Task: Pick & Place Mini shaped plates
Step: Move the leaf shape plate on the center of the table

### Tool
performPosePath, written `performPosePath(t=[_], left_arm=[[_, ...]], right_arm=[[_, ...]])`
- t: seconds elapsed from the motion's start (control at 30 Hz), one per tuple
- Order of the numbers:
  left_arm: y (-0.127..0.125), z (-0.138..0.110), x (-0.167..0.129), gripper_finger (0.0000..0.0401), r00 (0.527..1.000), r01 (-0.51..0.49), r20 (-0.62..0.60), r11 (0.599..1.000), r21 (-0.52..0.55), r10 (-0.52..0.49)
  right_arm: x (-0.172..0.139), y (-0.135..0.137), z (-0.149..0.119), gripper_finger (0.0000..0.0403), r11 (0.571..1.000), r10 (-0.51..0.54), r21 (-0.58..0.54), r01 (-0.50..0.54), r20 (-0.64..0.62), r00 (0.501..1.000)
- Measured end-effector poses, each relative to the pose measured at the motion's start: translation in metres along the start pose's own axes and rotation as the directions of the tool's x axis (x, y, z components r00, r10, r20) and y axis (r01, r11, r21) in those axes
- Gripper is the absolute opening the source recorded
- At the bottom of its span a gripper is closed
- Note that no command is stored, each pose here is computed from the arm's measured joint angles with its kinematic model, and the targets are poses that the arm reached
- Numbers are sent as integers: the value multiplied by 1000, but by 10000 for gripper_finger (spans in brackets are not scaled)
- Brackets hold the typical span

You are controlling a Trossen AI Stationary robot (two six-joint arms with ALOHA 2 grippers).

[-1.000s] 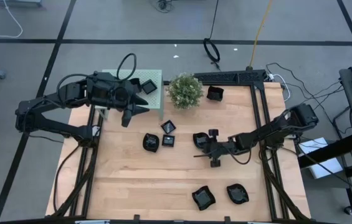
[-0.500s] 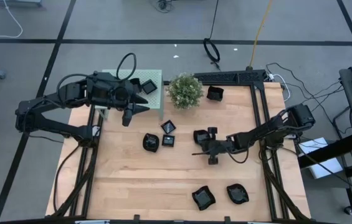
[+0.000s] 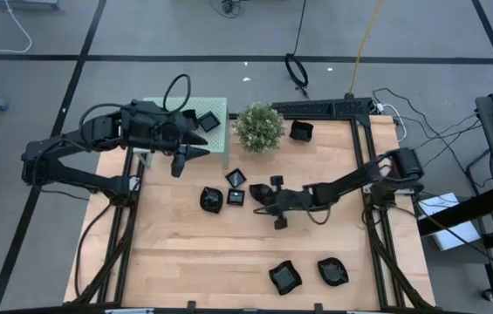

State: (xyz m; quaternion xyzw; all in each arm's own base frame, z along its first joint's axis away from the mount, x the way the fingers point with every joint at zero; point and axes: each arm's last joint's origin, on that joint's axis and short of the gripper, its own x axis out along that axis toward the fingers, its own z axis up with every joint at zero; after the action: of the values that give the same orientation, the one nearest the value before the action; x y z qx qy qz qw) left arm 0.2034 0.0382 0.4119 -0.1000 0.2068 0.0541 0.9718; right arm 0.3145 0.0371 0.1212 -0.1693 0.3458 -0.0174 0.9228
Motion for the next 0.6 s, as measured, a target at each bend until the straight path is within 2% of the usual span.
performPosePath(t=[0.1, 0.3, 0.5, 0.6], left_arm=[[0, 0, 0, 147, 1000, 0, 2, 1000, -2, 0], [0, 0, 0, 147, 1000, 1, 2, 1000, -29, -1], [0, 0, 0, 147, 1000, 1, 2, 999, -35, -1], [0, 0, 0, 147, 1000, 1, 3, 999, -34, -1]], right_arm=[[19, -1, -2, 1, 996, -6, -87, 2, -44, 999], [51, -8, 13, 1, 989, -22, -146, 17, -30, 999], [61, -13, 43, 1, 989, 53, -138, -44, 57, 997], [60, -15, 49, 1, 997, 46, -67, -41, 76, 996]])
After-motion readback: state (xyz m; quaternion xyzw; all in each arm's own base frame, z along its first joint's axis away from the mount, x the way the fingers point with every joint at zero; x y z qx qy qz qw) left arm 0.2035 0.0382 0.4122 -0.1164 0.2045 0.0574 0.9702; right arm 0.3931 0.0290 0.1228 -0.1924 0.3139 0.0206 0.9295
